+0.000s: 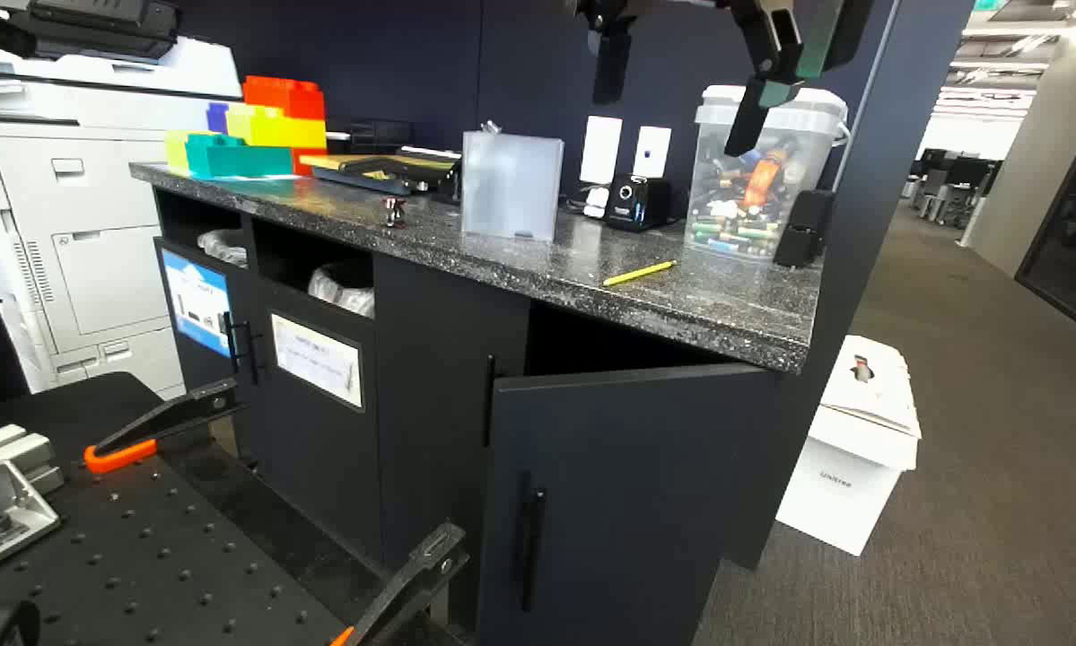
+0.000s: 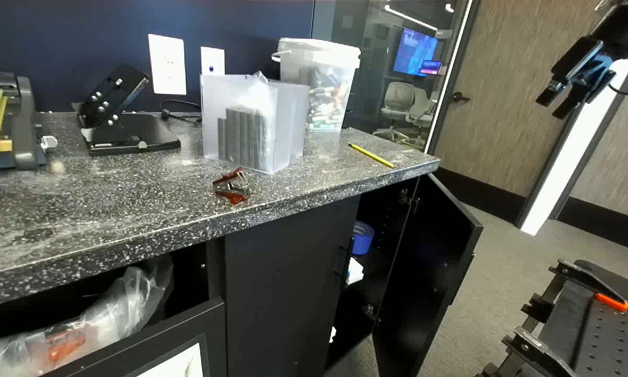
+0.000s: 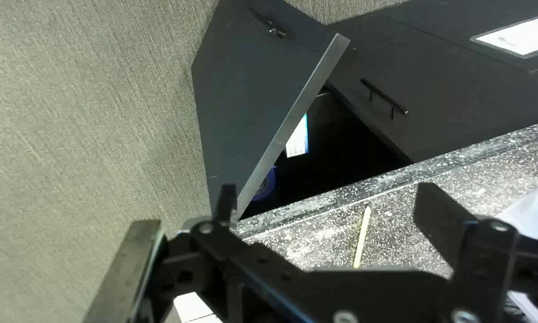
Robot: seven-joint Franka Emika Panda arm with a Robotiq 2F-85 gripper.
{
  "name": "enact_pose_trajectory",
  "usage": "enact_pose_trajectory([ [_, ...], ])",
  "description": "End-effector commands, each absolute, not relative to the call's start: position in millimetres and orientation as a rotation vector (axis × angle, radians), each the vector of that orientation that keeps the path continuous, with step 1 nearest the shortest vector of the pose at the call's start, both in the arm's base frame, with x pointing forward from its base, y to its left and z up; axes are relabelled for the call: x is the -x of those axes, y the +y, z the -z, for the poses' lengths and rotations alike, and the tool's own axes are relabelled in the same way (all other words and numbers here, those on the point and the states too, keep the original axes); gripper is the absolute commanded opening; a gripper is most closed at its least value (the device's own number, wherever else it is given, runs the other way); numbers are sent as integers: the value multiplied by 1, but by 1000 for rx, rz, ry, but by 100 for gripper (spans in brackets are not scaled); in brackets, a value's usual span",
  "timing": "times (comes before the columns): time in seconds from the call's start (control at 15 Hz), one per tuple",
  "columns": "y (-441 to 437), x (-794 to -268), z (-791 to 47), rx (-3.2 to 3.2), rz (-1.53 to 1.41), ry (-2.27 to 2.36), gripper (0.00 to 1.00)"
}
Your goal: Open the left cabinet door.
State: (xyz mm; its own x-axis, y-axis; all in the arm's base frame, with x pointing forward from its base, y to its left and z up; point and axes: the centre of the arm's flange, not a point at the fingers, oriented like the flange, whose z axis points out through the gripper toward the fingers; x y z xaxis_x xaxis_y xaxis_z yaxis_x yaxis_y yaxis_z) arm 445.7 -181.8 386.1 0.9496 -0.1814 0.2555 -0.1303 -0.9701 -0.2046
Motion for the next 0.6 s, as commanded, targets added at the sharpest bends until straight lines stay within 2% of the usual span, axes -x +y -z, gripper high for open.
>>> enact_pose_trajectory([
  [0.0, -182, -446, -387, 2918, 410, 235, 100],
  [0.4, -182, -446, -387, 2918, 412, 235, 100],
  [0.53, -150, -457, -378, 2928, 406, 210, 100],
])
